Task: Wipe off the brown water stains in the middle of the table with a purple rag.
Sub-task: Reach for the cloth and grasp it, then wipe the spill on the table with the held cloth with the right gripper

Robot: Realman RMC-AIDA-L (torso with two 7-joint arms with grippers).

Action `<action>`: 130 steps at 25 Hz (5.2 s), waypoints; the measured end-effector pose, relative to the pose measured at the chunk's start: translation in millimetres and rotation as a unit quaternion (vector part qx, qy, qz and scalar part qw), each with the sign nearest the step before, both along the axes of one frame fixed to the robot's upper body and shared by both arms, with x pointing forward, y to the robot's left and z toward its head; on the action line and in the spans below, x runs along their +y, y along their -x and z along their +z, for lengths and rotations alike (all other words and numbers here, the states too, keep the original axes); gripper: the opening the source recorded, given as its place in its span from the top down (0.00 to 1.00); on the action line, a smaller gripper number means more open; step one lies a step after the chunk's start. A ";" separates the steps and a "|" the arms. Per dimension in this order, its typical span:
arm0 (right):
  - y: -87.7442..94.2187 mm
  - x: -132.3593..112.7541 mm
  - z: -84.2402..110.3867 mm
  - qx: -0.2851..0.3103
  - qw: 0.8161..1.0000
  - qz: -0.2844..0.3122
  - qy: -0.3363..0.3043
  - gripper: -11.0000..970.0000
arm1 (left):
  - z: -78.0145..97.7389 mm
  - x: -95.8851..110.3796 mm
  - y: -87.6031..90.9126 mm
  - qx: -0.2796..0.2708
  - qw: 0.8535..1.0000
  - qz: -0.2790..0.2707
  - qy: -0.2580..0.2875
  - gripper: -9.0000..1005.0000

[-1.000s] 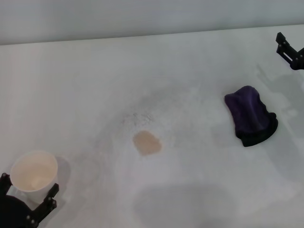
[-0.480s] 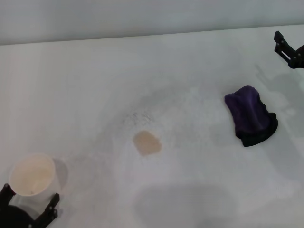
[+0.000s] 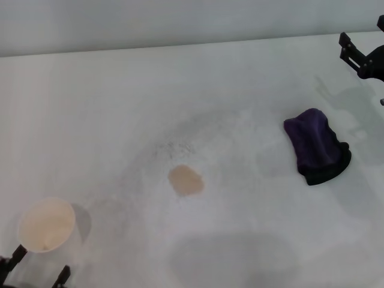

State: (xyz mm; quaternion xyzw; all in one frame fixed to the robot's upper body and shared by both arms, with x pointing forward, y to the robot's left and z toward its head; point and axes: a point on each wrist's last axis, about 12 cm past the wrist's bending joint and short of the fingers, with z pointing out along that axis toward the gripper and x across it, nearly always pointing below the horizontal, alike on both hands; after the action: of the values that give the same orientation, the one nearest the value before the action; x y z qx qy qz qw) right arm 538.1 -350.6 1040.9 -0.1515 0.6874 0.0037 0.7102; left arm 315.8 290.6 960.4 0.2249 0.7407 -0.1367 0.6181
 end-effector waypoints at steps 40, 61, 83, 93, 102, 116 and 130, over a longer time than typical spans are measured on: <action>-28.9 -61.3 68.3 0.131 0.968 -0.009 -0.214 0.14 | 44.1 58.9 -43.3 -0.187 0.958 0.217 -0.005 0.13; -53.9 49.3 137.8 0.545 0.837 0.010 0.053 0.14 | 52.8 68.0 -79.5 -0.210 0.951 0.224 -0.032 0.13; -72.6 82.6 86.5 0.624 0.775 0.010 0.102 0.14 | 53.4 68.2 -96.8 -0.206 0.953 0.217 -0.053 0.13; -80.4 92.7 76.2 0.631 0.768 0.005 0.114 0.33 | 56.4 73.7 -99.9 -0.212 0.950 0.219 -0.062 0.13; -81.5 93.2 76.0 0.633 0.765 -0.004 0.120 0.67 | 55.6 76.3 -100.2 -0.206 0.951 0.220 -0.067 0.13; -79.8 125.2 73.5 0.621 0.764 0.026 0.175 0.91 | 54.8 77.2 -101.3 -0.201 0.952 0.221 -0.069 0.13; -58.7 240.0 77.2 0.566 0.753 0.209 0.263 0.91 | 53.8 65.9 -120.4 -0.191 0.958 0.203 -0.064 0.13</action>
State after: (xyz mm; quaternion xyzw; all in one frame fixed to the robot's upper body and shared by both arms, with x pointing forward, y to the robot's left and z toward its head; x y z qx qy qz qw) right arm 596.8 -110.6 1118.1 -0.4422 0.8890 0.0561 0.1049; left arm 436.2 356.5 1014.2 0.1307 0.6462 0.0852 0.7470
